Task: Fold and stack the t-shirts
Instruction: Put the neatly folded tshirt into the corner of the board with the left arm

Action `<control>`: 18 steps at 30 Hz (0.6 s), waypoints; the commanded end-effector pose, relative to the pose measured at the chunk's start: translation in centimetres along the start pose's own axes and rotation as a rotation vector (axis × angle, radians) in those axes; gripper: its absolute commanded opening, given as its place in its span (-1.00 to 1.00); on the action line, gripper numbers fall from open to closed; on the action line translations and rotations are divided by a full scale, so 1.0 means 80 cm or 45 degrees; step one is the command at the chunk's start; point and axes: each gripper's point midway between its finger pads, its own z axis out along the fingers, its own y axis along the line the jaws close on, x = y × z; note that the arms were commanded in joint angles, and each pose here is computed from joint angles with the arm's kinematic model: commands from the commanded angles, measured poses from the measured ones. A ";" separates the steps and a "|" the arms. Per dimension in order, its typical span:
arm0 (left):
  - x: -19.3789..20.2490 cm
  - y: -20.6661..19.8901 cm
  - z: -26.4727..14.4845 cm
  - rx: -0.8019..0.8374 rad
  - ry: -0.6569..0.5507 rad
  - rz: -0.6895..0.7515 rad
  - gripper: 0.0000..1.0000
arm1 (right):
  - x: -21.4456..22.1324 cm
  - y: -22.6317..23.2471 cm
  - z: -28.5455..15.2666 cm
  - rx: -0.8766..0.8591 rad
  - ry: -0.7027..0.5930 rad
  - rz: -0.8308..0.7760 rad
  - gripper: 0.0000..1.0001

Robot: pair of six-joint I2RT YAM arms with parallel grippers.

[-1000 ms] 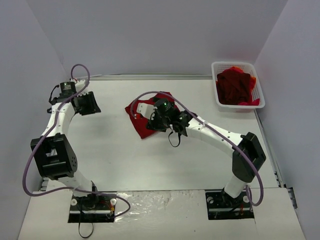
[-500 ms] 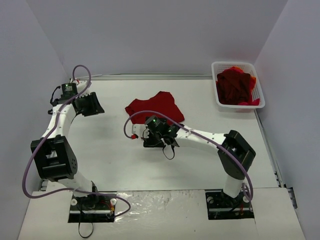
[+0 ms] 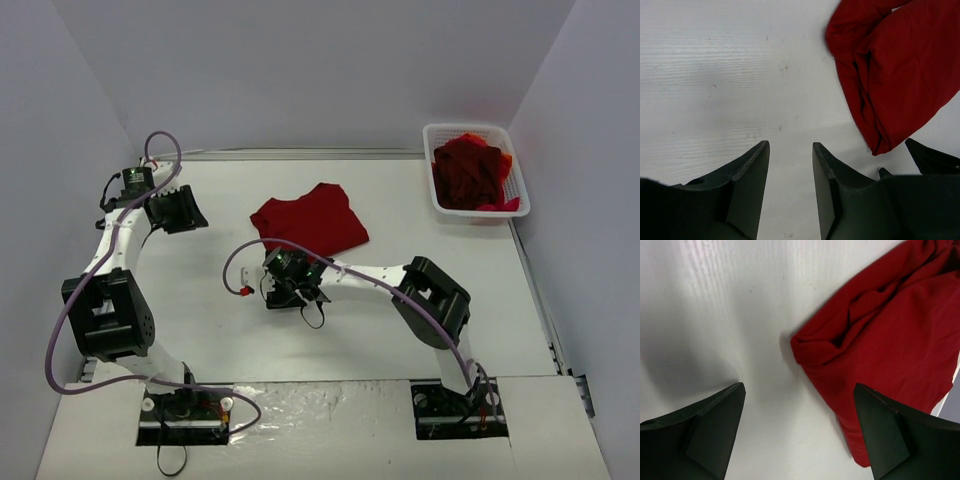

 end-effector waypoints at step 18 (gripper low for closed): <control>-0.022 -0.011 -0.014 0.048 -0.092 0.060 -0.21 | 0.016 -0.050 0.037 0.226 0.101 0.140 -0.47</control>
